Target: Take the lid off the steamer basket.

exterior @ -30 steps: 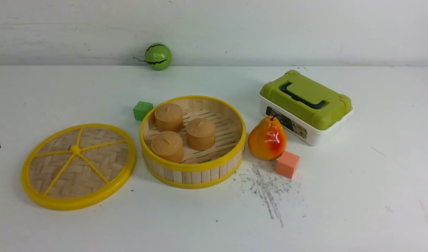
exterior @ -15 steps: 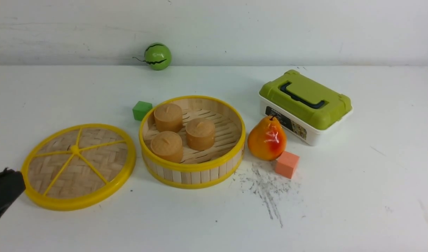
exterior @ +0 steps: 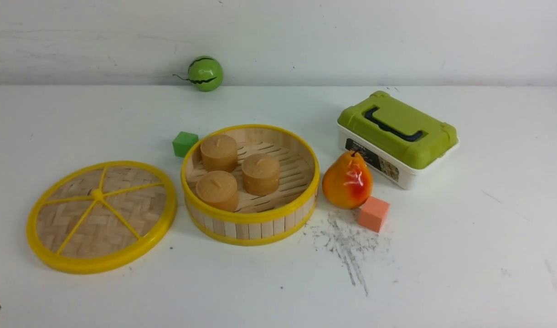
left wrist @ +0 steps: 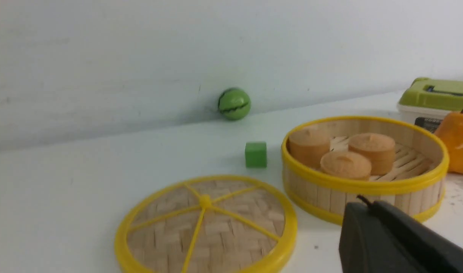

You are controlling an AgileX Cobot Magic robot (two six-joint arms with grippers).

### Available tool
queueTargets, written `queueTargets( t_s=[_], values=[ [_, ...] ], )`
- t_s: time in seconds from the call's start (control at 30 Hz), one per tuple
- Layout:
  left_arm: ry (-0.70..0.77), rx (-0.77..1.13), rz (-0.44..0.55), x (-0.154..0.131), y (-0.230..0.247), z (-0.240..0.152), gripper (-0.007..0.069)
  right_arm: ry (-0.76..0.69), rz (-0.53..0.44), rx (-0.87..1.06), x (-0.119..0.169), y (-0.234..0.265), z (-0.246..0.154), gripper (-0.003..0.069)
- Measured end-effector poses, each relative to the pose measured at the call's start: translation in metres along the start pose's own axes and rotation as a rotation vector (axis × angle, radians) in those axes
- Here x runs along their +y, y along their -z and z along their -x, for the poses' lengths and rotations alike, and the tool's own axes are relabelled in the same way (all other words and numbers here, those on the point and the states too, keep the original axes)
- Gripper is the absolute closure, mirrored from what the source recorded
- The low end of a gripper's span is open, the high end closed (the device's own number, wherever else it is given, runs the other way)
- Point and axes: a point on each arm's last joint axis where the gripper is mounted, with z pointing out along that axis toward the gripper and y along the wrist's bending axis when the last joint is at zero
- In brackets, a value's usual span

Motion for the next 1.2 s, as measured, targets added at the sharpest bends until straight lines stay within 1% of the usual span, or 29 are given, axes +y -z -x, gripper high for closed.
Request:
queueTargets(
  t_s=[0.1, 0.23, 0.37, 1.2],
  values=[
    [0.075, 0.049, 0.016, 0.001, -0.002, -0.015, 0.0638, 0.0, 0.0, 0.0, 0.0, 0.0, 0.0, 0.0419],
    [0.148, 0.197, 0.045, 0.003, 0.0, -0.029, 0.0638, 0.0, 0.0, 0.0, 0.0, 0.0, 0.0, 0.0419],
    [0.179, 0.303, 0.066, 0.003, 0.002, -0.039, 0.0638, 0.0, 0.0, 0.0, 0.0, 0.0, 0.0, 0.0419],
    [0.186, 0.312, 0.07, 0.004, 0.003, -0.04, 0.0638, 0.0, 0.0, 0.0, 0.0, 0.0, 0.0, 0.0419]
  ],
)
